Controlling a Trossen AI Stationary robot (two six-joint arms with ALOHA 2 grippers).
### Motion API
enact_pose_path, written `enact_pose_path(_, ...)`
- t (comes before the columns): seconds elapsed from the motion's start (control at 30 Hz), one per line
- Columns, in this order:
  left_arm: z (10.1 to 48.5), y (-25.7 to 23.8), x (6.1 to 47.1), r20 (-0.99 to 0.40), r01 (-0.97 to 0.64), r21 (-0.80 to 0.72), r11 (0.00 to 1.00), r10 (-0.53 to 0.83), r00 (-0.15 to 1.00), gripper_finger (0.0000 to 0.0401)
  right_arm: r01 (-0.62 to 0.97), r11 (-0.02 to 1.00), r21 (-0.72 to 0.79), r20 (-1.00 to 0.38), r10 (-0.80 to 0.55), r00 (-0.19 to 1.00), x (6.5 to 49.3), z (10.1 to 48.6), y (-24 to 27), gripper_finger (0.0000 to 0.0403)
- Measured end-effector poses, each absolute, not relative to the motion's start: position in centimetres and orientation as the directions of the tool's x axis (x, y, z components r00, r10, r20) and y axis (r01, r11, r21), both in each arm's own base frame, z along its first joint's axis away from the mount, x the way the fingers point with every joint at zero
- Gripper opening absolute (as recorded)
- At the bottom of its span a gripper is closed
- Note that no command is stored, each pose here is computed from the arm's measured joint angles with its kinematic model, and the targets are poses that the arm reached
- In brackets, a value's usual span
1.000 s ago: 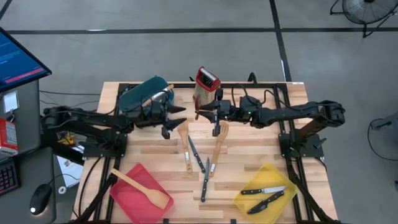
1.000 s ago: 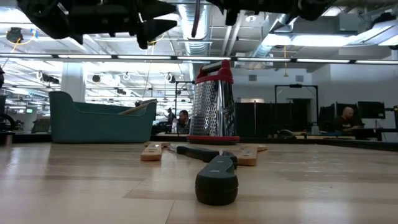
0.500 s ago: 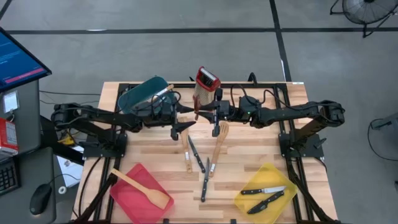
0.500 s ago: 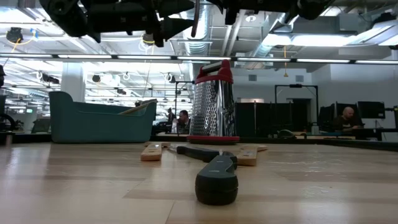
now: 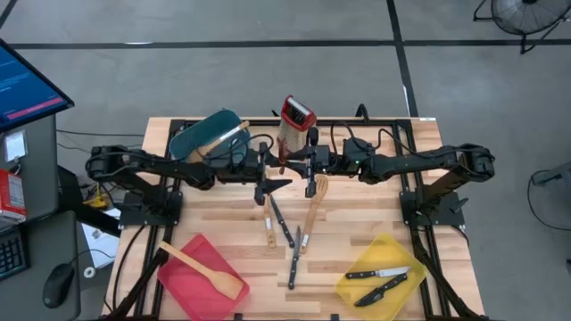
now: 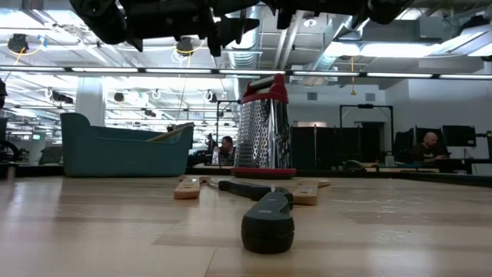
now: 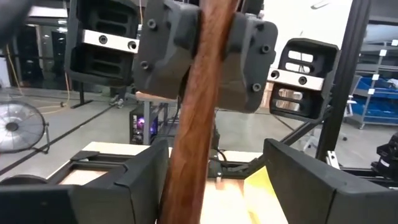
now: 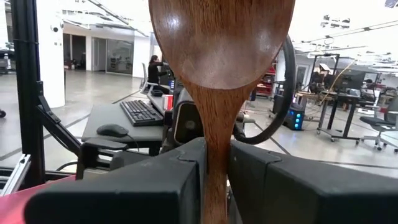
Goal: Pick & Place Kitchen Items
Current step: Put the brown wooden serving spoon into the blue bin
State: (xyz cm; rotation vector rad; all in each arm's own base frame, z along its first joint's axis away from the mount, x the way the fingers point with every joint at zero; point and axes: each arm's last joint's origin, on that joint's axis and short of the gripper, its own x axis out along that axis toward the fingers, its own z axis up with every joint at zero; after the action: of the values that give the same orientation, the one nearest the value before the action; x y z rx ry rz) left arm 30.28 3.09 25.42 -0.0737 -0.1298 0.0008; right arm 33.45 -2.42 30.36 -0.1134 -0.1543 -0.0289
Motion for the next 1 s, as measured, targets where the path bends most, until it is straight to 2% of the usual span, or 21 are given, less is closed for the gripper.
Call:
enact_pose_path(0.2,25.35,3.07,30.36,0.126,0.012,-0.073,0.997,-0.003,0.992,0.0204,0.006,0.994,-0.108,0.154,0.011,0.988,33.46,30.35,-2.17,0.0052)
enact_pose_path(0.63,25.36,3.09,30.36,0.126,0.011,-0.052,0.999,-0.005,0.992,0.0045,-0.020,0.996,-0.087,0.168,0.035,0.985,33.44,30.49,-2.11,0.0052)
enact_pose_path(0.77,25.37,3.08,30.36,0.128,0.012,-0.053,0.999,-0.005,0.992,0.0044,-0.021,0.996,-0.083,0.168,0.035,0.985,33.44,30.49,-2.11,0.0052)
enact_pose_path(0.9,25.38,3.09,30.35,0.128,0.013,-0.073,0.997,-0.003,0.992,0.0065,-0.019,0.995,-0.098,0.166,0.035,0.985,33.44,30.47,-2.11,0.0052)
enact_pose_path(1.0,25.36,3.09,30.35,0.126,0.013,-0.069,0.998,-0.004,0.992,0.0053,-0.019,0.996,-0.090,0.164,0.034,0.986,33.44,30.44,-2.13,0.0057)
